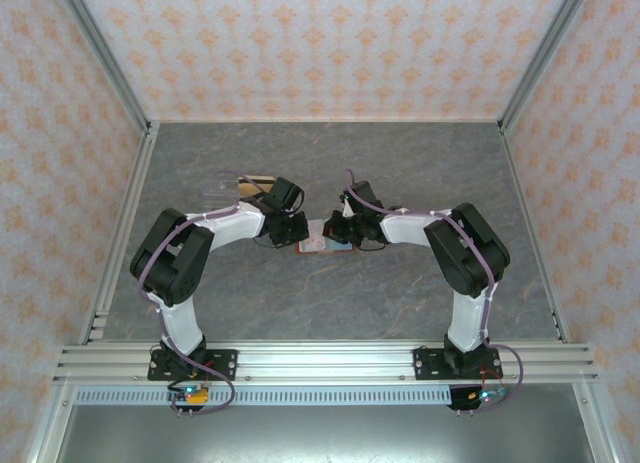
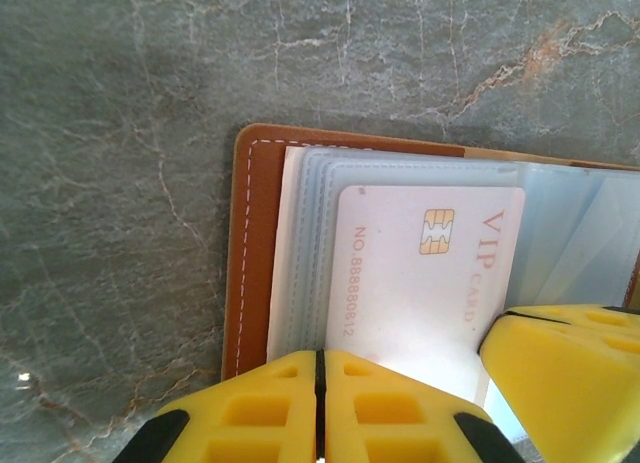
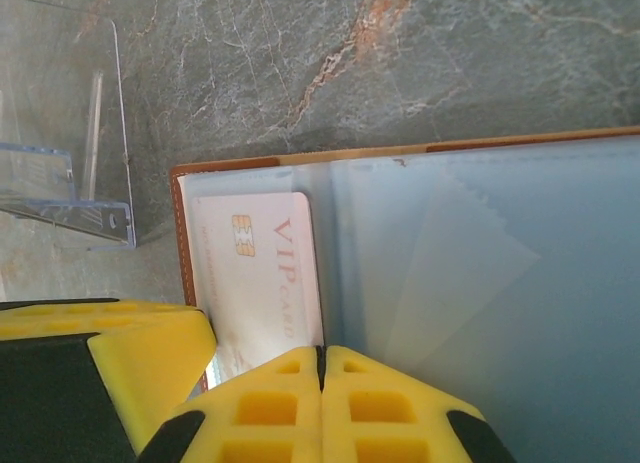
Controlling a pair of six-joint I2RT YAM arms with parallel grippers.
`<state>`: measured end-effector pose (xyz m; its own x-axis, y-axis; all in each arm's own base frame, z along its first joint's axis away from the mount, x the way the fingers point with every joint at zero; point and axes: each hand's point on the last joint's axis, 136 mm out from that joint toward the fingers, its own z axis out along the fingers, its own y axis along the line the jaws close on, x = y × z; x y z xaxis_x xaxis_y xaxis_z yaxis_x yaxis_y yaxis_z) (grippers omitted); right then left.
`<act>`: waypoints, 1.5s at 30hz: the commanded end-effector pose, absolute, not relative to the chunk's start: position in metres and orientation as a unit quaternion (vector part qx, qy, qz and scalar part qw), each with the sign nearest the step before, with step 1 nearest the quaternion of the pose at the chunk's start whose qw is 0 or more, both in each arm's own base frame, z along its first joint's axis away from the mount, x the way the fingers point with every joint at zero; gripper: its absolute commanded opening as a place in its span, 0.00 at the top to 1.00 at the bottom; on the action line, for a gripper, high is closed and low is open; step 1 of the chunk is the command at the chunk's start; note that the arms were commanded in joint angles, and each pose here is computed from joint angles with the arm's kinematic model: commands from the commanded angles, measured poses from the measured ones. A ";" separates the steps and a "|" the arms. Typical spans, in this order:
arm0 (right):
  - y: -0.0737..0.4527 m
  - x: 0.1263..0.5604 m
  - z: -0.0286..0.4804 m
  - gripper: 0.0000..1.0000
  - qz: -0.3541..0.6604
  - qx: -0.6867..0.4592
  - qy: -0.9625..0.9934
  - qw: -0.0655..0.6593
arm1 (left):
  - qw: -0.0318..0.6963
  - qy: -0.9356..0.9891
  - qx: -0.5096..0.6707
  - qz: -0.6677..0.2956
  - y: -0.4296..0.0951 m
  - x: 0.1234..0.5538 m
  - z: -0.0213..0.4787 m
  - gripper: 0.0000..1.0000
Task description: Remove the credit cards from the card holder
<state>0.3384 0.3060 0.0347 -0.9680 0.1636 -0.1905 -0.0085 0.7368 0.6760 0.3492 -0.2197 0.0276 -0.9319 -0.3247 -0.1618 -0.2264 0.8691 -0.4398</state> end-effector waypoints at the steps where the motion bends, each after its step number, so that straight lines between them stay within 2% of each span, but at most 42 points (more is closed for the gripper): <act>1: 0.315 0.337 0.057 1.00 0.386 0.013 0.912 0.141 | 0.114 0.962 -0.130 -0.212 -0.224 0.345 0.031 0.91; 12: 0.297 0.335 0.053 1.00 0.355 0.023 0.923 0.145 | 0.137 0.959 -0.132 -0.209 -0.219 0.347 0.050 0.86; 27: 0.289 0.332 0.043 1.00 0.341 0.020 0.930 0.133 | 0.113 0.957 -0.121 -0.240 -0.235 0.348 0.037 0.91; 45: 0.278 0.335 0.042 1.00 0.332 0.029 0.932 0.144 | 0.097 0.967 -0.128 -0.196 -0.222 0.342 0.019 0.97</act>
